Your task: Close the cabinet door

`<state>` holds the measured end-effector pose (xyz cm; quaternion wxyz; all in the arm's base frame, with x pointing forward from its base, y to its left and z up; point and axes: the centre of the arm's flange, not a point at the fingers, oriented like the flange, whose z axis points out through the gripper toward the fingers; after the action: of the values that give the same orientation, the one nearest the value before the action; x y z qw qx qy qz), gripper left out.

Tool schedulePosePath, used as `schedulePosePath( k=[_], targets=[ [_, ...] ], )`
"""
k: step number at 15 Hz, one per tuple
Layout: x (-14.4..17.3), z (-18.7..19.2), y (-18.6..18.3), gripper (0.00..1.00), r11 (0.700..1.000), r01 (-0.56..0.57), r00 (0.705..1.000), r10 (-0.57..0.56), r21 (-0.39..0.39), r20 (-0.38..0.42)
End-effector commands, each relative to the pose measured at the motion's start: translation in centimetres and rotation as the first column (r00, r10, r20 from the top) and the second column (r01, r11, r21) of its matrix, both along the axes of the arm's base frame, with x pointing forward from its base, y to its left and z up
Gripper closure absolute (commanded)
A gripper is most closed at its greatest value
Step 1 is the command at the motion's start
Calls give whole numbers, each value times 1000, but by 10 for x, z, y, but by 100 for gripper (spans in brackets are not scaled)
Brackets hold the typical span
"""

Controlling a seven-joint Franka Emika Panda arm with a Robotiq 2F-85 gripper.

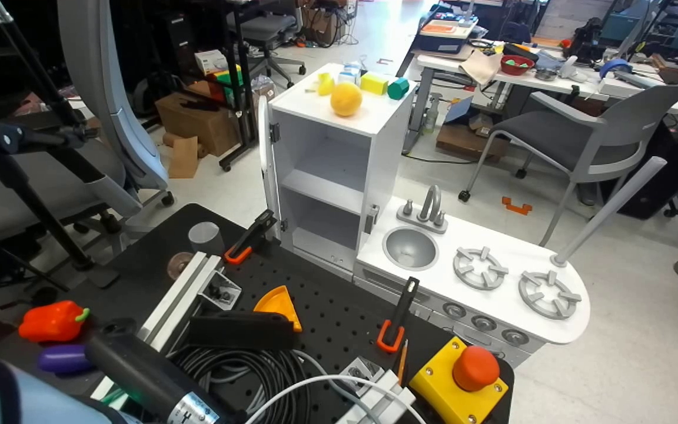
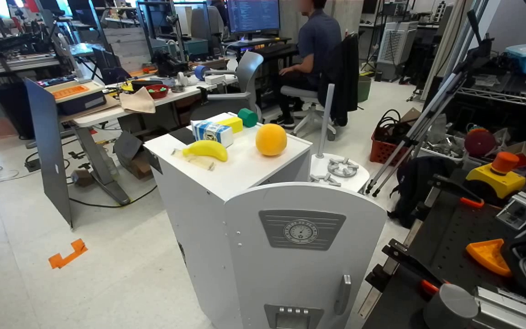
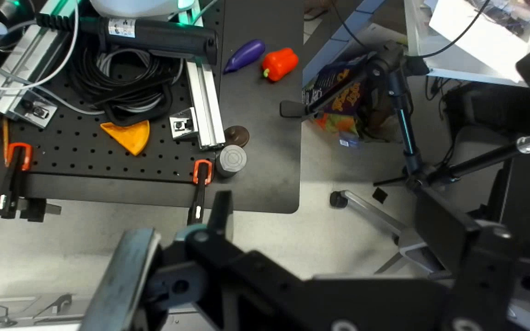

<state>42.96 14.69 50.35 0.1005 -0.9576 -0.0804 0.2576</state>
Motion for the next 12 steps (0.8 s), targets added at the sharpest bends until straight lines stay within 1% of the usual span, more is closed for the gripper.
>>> schedulePosePath(
  k=[1, 2, 3, 6, 8, 10, 12],
  targets=[
    [76, -49, 21, 0, 999, -33, 988, 28, -28, -153],
    [89, -67, 27, 0, 998, -23, 978, 11, -53, -209],
    [102, -86, 31, 0, 997, -15, 969, -3, -71, -249],
    [122, -144, 37, 0, 990, -4, 927, -50, -144, -371],
    [135, -176, 42, 0, 981, -11, 893, -76, -192, -444],
    [145, -210, 48, 0, 970, -29, 850, -103, -241, -517],
    [151, -237, 56, 0, 960, -53, 820, -116, -276, -561]
  ],
)
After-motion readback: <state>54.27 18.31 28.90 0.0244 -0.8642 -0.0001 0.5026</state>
